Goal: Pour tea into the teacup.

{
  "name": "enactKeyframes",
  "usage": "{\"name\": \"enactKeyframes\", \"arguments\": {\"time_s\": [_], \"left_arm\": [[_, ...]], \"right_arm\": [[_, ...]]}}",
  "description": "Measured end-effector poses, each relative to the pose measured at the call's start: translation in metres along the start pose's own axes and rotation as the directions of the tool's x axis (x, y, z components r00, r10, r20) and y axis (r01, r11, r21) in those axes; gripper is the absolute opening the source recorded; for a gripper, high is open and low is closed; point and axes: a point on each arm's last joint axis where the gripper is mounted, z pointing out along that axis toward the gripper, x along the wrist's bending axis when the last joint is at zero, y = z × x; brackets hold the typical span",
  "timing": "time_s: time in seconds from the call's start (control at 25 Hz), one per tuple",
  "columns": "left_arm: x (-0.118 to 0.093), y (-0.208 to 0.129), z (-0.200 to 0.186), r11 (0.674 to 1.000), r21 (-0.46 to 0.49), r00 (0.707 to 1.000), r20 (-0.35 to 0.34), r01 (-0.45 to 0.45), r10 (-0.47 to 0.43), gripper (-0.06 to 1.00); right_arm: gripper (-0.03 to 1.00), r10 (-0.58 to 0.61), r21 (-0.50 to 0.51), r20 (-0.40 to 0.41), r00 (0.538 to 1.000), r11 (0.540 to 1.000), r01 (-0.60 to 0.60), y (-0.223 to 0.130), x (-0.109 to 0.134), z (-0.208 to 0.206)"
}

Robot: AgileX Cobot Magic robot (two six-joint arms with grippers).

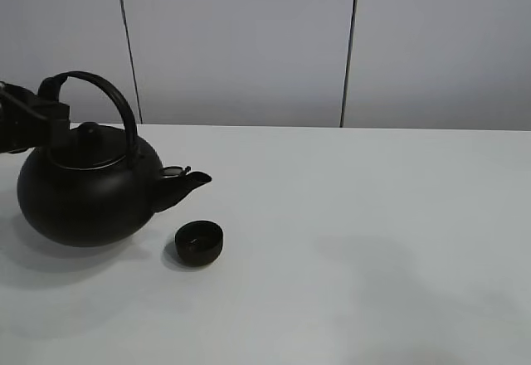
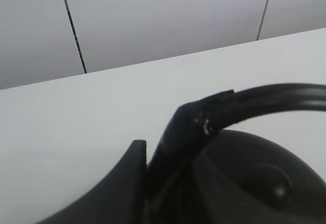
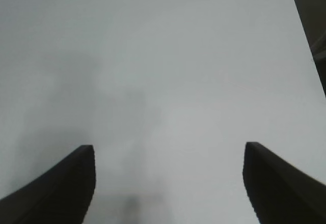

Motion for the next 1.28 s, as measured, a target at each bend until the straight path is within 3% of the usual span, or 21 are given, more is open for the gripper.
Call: {"name": "enactKeyframes", "arguments": {"time_s": [0.24, 0.52, 0.68, 1.28], "left_arm": [[0.000, 0.001, 0.000, 0.998, -0.013, 0.998, -0.006, -0.057, 0.057, 0.16], [0.001, -0.016, 0.010, 0.999, 0.034, 0.999, -0.013, -0.034, 0.035, 0.16], [0.001, -0.015, 0.010, 0.999, 0.011, 0.999, -0.019, -0.033, 0.033, 0.16], [0.007, -0.014, 0.010, 0.989, 0.006, 0.989, -0.042, -0.145, 0.145, 0.16]], "right_arm": [[0.55, 0.000, 0.000, 0.000, 1.000, 1.000, 0.000, 0.000, 0.000, 0.000], [0.55, 0.000, 0.000, 0.000, 1.000, 1.000, 0.000, 0.000, 0.000, 0.000], [0.55, 0.000, 0.000, 0.000, 1.000, 1.000, 0.000, 0.000, 0.000, 0.000], [0.55, 0.000, 0.000, 0.000, 1.000, 1.000, 0.000, 0.000, 0.000, 0.000]]}}
